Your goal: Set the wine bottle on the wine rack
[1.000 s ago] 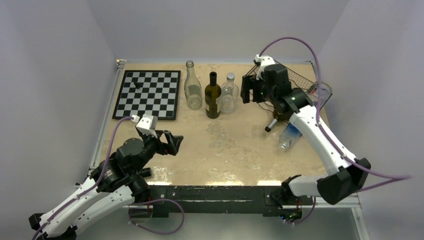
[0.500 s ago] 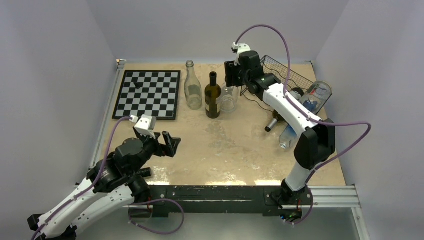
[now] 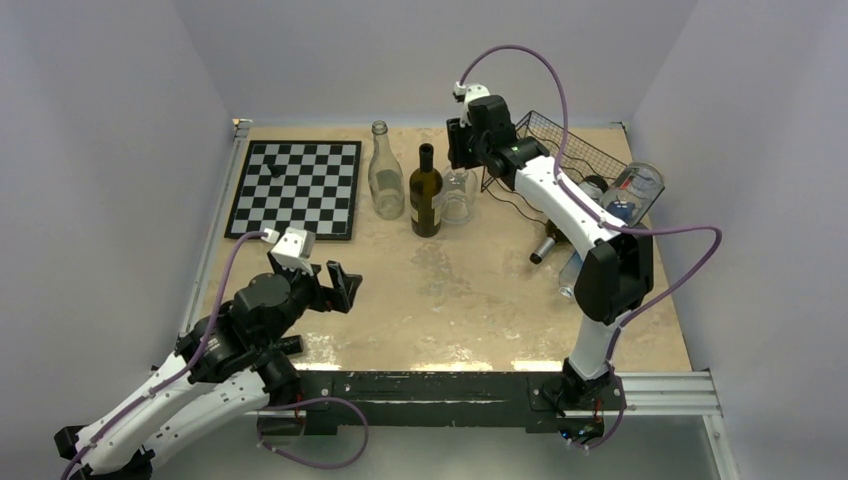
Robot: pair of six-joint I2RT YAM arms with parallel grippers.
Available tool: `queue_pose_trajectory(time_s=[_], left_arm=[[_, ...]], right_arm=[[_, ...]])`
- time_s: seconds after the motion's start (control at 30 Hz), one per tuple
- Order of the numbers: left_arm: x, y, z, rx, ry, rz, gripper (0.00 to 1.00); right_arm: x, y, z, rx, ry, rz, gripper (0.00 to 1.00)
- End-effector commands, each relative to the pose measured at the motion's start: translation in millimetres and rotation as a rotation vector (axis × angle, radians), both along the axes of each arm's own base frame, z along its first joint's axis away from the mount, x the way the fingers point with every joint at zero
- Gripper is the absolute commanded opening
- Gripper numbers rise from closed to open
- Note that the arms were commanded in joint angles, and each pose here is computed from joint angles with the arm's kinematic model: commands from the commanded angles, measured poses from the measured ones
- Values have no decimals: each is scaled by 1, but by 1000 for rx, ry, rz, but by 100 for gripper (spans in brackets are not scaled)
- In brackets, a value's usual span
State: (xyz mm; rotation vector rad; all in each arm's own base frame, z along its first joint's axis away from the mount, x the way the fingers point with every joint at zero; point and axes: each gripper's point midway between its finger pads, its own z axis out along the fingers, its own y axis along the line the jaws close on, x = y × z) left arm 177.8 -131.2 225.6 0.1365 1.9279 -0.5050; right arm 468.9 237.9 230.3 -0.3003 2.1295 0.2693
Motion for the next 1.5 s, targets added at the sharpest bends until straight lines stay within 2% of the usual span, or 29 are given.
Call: queue_pose_trajectory(time_s=[0.0, 0.03, 0.07, 0.43, 0.6, 1.0, 1.2, 1.43, 1.47], left_arm=[[2, 1, 15, -12, -26, 7, 99], [1, 1, 14, -12, -25, 6, 99], [1, 1, 14, -11, -25, 6, 99], [0, -6, 10, -26, -14, -20, 99], [0, -12, 7, -34, -3, -36, 99], [1, -30, -23, -51, 65, -71, 99], [5, -36, -41, -43, 98, -59, 99], [6, -42, -69, -99, 154, -31, 99], [5, -42, -72, -100, 158, -29, 99]], right_arm=[[-8, -3, 12, -18, 3, 6, 12], [-11, -5, 12, -27, 7, -1, 2], [-14, -8, 15, -35, 5, -8, 0], [-68, -27, 66, -34, -34, -48, 0], [-93, -29, 79, -12, -4, -39, 0], [-161, 21, 58, 8, 78, 130, 0], [-178, 59, 52, -9, 102, 204, 0], [-184, 76, 29, -96, 145, 234, 0], [-185, 77, 26, -108, 151, 239, 11]])
